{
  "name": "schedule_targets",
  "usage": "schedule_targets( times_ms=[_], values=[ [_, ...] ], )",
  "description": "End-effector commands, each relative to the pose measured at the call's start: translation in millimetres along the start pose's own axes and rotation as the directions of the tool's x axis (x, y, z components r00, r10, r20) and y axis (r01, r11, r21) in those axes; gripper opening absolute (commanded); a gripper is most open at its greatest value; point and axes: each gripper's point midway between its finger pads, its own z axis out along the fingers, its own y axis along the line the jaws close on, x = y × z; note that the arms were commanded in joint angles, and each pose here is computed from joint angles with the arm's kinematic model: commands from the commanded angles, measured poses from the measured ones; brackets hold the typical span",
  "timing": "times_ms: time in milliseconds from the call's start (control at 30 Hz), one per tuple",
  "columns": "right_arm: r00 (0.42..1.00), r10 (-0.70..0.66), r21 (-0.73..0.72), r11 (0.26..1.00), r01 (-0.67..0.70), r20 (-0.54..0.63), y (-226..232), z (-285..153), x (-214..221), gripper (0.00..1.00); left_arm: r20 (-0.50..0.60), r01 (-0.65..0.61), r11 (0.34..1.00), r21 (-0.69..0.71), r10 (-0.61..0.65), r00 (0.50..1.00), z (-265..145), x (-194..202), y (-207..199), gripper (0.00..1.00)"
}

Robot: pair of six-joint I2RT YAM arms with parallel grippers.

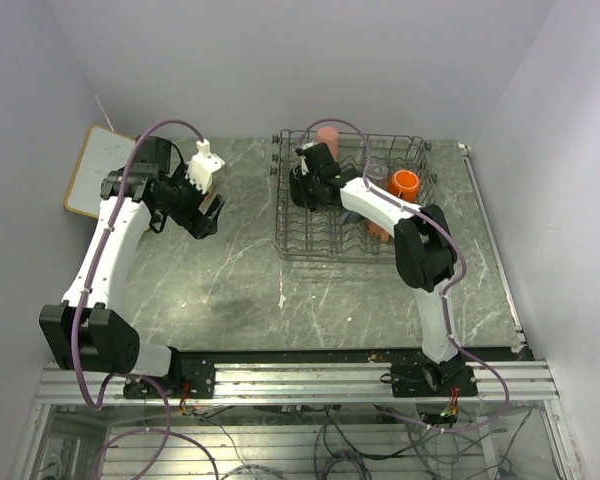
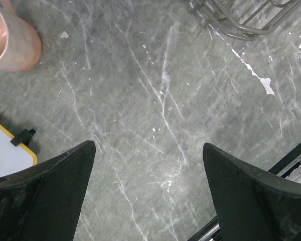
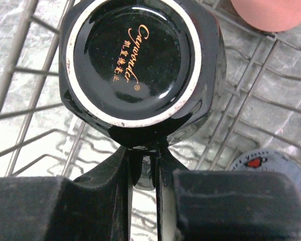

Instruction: Unload the cups from the dish rack

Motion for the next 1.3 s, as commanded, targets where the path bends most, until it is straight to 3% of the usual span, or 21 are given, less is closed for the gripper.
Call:
schedule_targets(
  times_ms=[0, 433, 700, 867, 1000, 1167, 1267],
  values=[
    [0.988, 0.063, -0.012, 0.998, -0.061, 0.141, 2, -50, -50, 0.00, 0.090, -0.049, 0.999, -0.014, 0.050, 0.995, -1, -11, -3, 0.99],
    [0.952, 0.237, -0.195, 0.960, -0.199, 0.195, 38, -136, -65, 0.00, 0.138, -0.136, 0.990, -0.027, 0.138, 0.981, 0, -2, -11, 0.99],
    [0.919, 0.385, -0.462, 0.831, -0.308, 0.079, 88, -184, -40, 0.00, 0.235, -0.284, 0.959, 0.006, 0.275, 0.932, -6, -5, -32, 0.99],
    [0.864, 0.502, -0.645, 0.652, -0.399, -0.028, 118, -214, -28, 0.00, 0.332, -0.500, 0.866, -0.001, 0.472, 0.816, -16, 4, -62, 0.99],
    [0.807, 0.577, -0.752, 0.476, -0.457, -0.126, 136, -237, -29, 0.00, 0.368, -0.638, 0.765, -0.089, 0.620, 0.693, -23, 2, -68, 0.99],
    [0.762, 0.602, -0.826, 0.288, -0.485, -0.238, 155, -263, -34, 0.00, 0.391, -0.708, 0.665, -0.237, 0.733, 0.557, -24, -9, -63, 0.97],
    [0.751, 0.594, -0.846, 0.210, -0.490, -0.288, 164, -275, -34, 0.00, 0.406, -0.747, 0.584, -0.317, 0.795, 0.450, -30, -15, -70, 0.96]
  ],
)
